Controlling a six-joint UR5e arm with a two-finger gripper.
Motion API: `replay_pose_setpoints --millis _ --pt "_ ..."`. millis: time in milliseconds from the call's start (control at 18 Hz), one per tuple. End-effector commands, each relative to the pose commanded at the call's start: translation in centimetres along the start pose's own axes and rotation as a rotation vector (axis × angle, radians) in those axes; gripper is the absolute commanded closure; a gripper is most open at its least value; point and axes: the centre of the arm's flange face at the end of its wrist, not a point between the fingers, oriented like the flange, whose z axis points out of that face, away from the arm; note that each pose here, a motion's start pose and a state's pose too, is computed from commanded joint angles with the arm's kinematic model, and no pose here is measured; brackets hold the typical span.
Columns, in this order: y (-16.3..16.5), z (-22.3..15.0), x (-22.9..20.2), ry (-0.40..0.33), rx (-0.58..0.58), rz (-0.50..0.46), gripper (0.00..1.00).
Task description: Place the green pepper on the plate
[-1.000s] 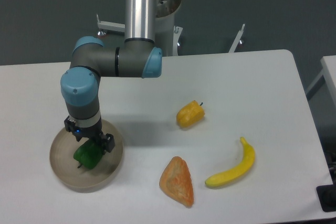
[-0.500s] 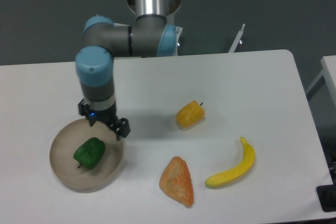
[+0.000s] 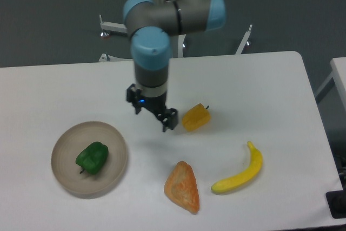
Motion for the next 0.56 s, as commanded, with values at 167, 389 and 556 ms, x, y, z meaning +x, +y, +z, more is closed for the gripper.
replay_pose_setpoints --millis 167,389,556 --pt "2.1 -0.3 -2.1 -0.017 0.002 0.038 0.0" --pt "2.8 0.0 -3.0 -0.028 -0.009 0.04 0.0" --pt "3.0 0.1 -3.2 -0.045 -0.026 0.038 0.0"
